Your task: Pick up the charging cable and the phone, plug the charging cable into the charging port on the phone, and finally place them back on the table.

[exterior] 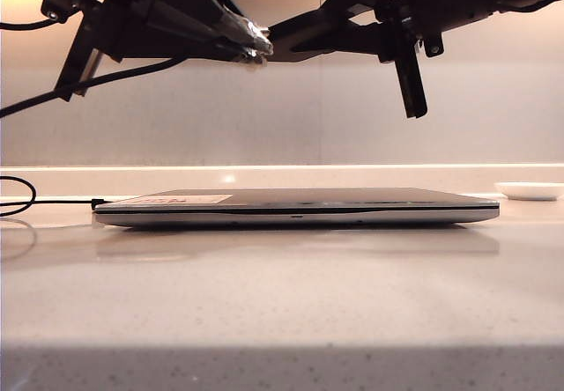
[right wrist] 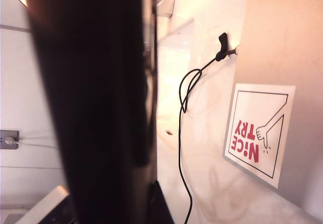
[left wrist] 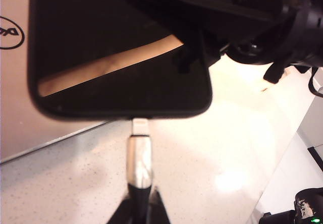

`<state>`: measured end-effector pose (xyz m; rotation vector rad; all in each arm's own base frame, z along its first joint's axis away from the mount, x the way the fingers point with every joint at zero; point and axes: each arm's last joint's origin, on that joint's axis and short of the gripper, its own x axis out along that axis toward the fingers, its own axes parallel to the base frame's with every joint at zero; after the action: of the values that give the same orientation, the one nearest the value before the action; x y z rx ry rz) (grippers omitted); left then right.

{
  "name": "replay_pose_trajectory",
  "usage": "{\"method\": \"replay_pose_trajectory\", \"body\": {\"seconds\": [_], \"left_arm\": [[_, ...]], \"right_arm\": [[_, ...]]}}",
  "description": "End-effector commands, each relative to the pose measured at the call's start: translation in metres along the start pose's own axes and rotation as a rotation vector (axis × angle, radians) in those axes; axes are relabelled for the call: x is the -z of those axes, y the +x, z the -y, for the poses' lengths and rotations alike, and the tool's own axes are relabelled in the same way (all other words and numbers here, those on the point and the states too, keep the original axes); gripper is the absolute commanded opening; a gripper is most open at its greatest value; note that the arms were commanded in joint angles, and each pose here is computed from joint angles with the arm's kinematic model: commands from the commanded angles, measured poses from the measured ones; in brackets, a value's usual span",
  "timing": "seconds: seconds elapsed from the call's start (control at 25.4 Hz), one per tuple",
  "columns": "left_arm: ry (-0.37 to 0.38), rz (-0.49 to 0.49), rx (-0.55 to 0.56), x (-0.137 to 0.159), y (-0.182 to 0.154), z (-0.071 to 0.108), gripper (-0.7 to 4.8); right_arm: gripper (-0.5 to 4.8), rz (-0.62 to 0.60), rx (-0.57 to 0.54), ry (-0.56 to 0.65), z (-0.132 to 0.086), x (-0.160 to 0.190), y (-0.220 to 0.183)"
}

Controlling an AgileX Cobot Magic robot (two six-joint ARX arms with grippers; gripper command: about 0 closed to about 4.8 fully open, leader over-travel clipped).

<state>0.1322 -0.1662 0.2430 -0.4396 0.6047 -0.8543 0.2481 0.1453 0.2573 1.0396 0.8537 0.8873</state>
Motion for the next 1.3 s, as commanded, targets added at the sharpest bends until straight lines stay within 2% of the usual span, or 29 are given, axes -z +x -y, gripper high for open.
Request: {"method": "replay_pose_trajectory", "body": {"seconds": [0.04,0.31,0.55,1.1,1.3], "left_arm": [[0.003,0.015,0.012,-0.0020,-0.0007,0.0016,-0.06],[0.003,0.015,0.011,-0.0019,-0.0007,0.0016,-0.06],[0.003,0.015,0.012,-0.0020,-0.0007,0.0016,-0.06],[0.003,0.015,0.011,-0.0019,-0.0007,0.0016,-0.06],[0.004,0.015,0.012,-0.0020,-0.0007,0.0017,-0.06]], "right_arm": [[-0.06,0.005,-0.046,-0.046,-0.0074,-0.0014,0.0003],[-0.06,-0.014,-0.055,-0.048,-0.0079,-0.0010,0.0003],[-0.06,-0.034,-0.064,-0.103,-0.0081,-0.0003,0.0002],[-0.06,-0.004,-0.070,-0.049,-0.0102,-0.0020,0.0001],[-0.06,-0.035,-0.079,-0.055,-0.0101,-0.0010,0.0002]]}}
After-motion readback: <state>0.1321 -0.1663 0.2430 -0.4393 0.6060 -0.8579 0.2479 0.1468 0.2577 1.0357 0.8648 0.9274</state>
